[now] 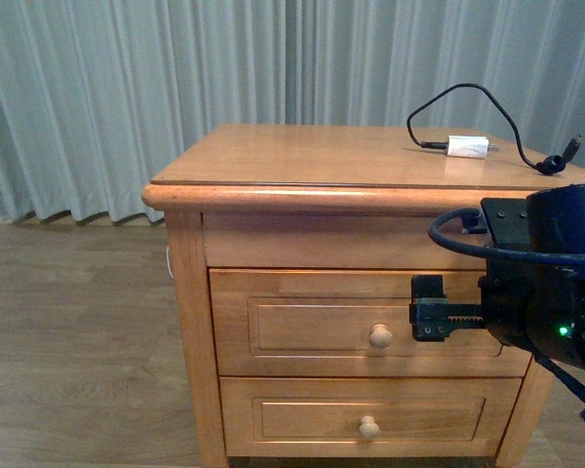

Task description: Place pink marker in drawer with both arms

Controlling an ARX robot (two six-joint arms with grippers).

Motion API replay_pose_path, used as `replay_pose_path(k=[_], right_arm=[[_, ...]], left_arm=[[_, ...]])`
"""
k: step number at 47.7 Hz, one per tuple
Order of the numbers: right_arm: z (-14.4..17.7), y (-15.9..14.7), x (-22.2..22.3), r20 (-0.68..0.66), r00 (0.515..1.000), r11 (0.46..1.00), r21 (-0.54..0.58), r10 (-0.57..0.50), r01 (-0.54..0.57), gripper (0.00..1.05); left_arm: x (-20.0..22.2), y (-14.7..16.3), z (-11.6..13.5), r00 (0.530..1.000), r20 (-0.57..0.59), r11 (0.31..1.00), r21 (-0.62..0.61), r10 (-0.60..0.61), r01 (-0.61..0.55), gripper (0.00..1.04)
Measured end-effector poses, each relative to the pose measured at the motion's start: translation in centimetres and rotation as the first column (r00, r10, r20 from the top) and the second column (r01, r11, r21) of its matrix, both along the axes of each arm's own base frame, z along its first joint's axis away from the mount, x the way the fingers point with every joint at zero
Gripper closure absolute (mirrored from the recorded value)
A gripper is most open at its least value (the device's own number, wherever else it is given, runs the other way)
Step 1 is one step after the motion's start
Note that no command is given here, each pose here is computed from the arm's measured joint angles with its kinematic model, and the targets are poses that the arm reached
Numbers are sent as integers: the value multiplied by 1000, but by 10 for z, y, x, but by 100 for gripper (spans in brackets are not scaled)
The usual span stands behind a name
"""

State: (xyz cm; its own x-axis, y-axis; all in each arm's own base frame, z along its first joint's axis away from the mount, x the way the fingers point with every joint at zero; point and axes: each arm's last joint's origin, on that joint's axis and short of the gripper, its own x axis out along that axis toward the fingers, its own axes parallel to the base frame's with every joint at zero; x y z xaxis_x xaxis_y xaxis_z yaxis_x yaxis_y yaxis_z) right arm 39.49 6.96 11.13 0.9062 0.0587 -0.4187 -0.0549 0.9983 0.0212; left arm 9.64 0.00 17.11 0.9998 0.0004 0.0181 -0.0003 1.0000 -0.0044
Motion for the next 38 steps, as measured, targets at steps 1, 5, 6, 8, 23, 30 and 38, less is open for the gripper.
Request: replay_pose_path(k=[1, 5, 6, 8, 23, 30, 38], right_arm=[[1, -2, -2, 0, 1000, 1000, -3, 2, -2, 8], [15, -8, -14, 0, 1000, 1000, -12, 16, -16, 8], [21, -10, -19, -1, 1000, 1000, -13, 19, -19, 8], [33, -13, -29, -6, 1000, 1000, -24, 19, -19, 8], [139, -25, -132, -37, 999, 1000, -13, 19, -19, 8], [169, -32, -188, -40, 999, 1000, -1, -10, 10, 8], [183, -35, -211, 15, 999, 999, 25, -43, 42, 8]], left_arm=[[0, 0, 0, 1000, 0, 1000, 0, 0, 0, 6], [0, 0, 0, 1000, 0, 1000, 0, 0, 0, 6], [0, 0, 0, 1000, 0, 1000, 0, 0, 0, 6], [0, 0, 0, 1000, 0, 1000, 0, 0, 0, 6], [0, 0, 0, 1000, 0, 1000, 0, 0, 0, 6], [0, 0, 0, 1000, 0, 1000, 0, 0, 0, 6], [0, 0, 0, 1000, 0, 1000, 0, 0, 0, 6]])
